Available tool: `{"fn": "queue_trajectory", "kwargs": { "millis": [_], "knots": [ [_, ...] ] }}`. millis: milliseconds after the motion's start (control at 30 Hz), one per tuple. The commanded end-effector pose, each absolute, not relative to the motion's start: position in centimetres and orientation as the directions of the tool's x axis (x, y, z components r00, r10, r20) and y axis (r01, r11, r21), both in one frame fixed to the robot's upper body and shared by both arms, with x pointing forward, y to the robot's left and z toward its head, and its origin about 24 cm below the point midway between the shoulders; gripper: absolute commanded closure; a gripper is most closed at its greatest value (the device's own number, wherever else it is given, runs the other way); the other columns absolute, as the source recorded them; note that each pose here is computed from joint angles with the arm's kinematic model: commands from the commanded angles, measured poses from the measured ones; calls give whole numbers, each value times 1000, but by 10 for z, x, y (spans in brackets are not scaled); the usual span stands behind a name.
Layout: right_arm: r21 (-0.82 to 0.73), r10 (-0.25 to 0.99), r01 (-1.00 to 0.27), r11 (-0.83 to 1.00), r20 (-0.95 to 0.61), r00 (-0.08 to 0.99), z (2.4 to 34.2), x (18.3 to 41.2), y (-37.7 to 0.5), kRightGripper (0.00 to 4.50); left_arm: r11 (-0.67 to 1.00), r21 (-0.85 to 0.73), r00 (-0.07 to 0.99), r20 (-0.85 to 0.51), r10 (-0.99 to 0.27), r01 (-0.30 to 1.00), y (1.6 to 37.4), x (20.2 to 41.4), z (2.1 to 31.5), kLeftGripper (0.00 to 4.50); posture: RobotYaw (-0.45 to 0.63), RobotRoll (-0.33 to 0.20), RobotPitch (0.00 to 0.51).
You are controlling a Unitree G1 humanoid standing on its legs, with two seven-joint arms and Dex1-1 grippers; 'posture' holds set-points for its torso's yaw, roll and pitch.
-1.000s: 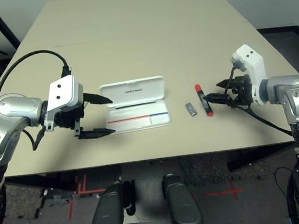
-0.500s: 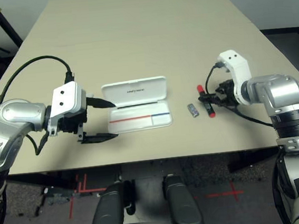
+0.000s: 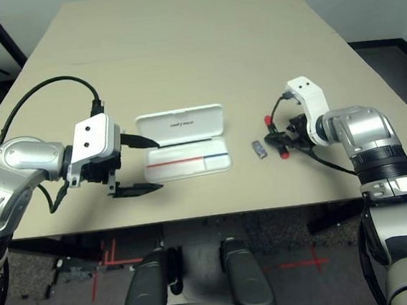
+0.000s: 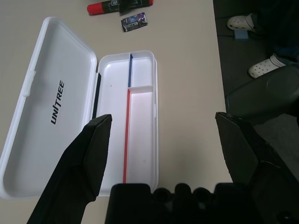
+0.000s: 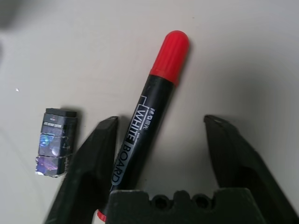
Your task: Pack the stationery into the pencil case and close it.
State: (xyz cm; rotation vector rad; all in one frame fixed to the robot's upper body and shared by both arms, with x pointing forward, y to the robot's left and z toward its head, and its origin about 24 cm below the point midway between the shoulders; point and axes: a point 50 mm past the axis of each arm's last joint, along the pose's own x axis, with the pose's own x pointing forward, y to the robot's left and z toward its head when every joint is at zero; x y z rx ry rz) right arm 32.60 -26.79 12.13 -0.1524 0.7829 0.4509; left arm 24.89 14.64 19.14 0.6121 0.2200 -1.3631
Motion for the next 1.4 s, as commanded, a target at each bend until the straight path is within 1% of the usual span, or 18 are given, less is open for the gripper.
{"fn": "queue_trajectory", "kwargs": {
  "millis": [33, 167, 233, 300, 433, 500, 667, 867, 1000, 1133, 1167, 1200, 1233, 1267, 1400],
  "knots": [
    [52, 329, -439, 897, -741, 585, 110, 323, -270, 2069, 59, 283, 200, -501, -842, 957, 144, 246, 193, 0, 37, 0, 115],
    [1, 275, -403, 915, -731, 624, 120, 325, -285, 3550, 51, 279, 191, -504, -843, 959, 143, 246, 193, 0, 31, 0, 116],
    [-22, 257, -396, 918, -727, 637, 124, 325, -291, 3979, 49, 278, 189, -505, -842, 959, 143, 246, 194, 0, 28, 0, 117],
    [-46, 254, -410, 911, -721, 645, 130, 325, -296, 3988, 46, 277, 186, -506, -842, 960, 143, 246, 193, 0, 26, 0, 118],
    [-89, 285, -483, 871, -709, 645, 145, 323, -302, 3989, 41, 274, 181, -509, -842, 961, 143, 245, 193, 0, 19, 0, 117],
    [-120, 339, -556, 822, -682, 648, 157, 322, -304, 3989, 37, 272, 177, -511, -841, 962, 143, 245, 193, 0, 16, 0, 117],
    [-189, 375, -661, 726, -697, 612, 176, 317, -306, 3989, 29, 270, 170, -516, -840, 962, 143, 245, 192, 0, 8, 0, 117],
    [-237, 444, -829, 507, -752, 487, 196, 307, -299, 3989, 20, 268, 163, -524, -836, 963, 145, 244, 191, 0, 2, 0, 118],
    [-181, 510, -906, 382, -777, 370, 204, 301, -286, 3989, 14, 272, 165, -541, -825, 962, 146, 244, 190, 0, 6, 0, 122],
    [-132, 561, -957, 257, -786, 259, 207, 295, -271, 3989, 12, 279, 172, -555, -814, 960, 147, 244, 190, 0, 6, 0, 122],
    [-120, 577, -967, 223, -784, 230, 208, 293, -266, 3989, -28, 281, 172, -662, -730, 959, 151, 244, 188, 0, 16, 0, 124],
    [-113, 586, -972, 204, -782, 214, 208, 293, -263, 3989, -54, 277, 174, -732, -659, 959, 154, 244, 187, 0, 16, 0, 124],
    [-106, 597, -980, 166, -780, 186, 207, 292, -256, 3989, -64, 279, 181, -764, -619, 958, 156, 245, 187, 0, 20, 0, 124],
    [-107, 606, -985, 133, -778, 166, 206, 292, -249, 3989, -68, 280, 185, -779, -599, 958, 158, 246, 186, 0, 22, 0, 125],
    [-126, 627, -991, 50, -768, 130, 205, 295, -229, 3989, -65, 286, 194, -784, -590, 956, 160, 248, 184, 0, 31, 0, 122]
  ]
}}
